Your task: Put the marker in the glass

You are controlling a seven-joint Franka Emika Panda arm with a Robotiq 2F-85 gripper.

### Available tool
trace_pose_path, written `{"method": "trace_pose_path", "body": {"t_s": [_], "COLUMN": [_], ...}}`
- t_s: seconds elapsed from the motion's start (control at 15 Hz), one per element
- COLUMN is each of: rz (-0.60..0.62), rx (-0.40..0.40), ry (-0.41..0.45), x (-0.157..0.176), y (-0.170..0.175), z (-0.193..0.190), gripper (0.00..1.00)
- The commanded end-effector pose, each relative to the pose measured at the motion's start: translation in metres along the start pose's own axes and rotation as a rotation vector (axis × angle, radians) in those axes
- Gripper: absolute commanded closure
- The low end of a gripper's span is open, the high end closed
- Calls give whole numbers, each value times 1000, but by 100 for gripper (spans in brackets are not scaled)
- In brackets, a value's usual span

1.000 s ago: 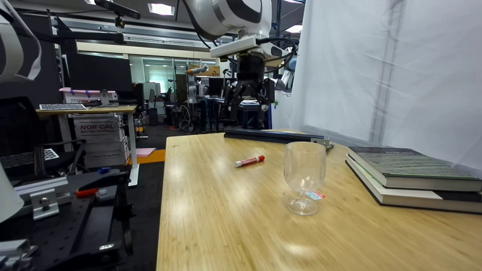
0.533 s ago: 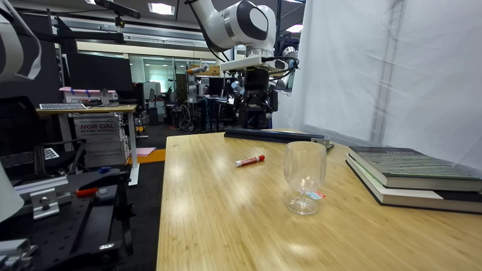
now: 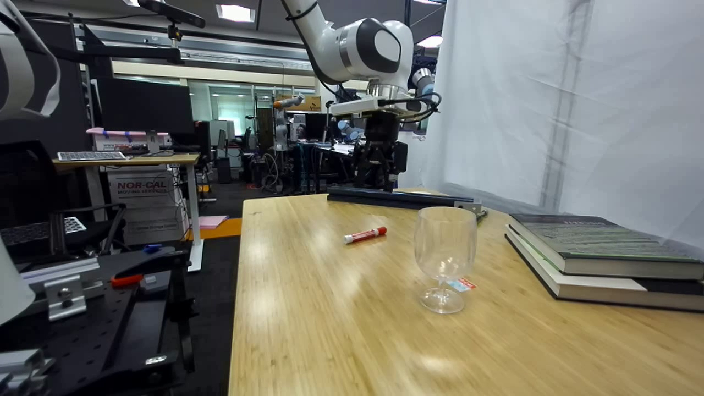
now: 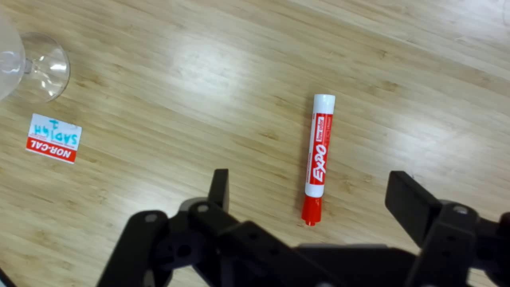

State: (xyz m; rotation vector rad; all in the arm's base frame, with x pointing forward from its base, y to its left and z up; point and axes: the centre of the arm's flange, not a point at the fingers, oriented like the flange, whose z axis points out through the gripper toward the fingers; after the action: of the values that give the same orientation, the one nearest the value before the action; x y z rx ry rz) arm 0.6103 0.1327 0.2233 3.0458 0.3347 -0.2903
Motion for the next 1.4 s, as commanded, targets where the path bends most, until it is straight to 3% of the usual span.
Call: {"method": "trace_pose_path", "body": {"t_s": [0.0, 0.33, 0.87, 1.33], "rz": [68, 96, 66, 61], "rx": [32, 48, 29, 19], "ry": [-32, -88, -107, -116], "x": [13, 19, 30, 33], "y": [-1, -9, -27, -22], "z": [19, 53, 68, 83], "gripper": [0, 0, 0, 0]}}
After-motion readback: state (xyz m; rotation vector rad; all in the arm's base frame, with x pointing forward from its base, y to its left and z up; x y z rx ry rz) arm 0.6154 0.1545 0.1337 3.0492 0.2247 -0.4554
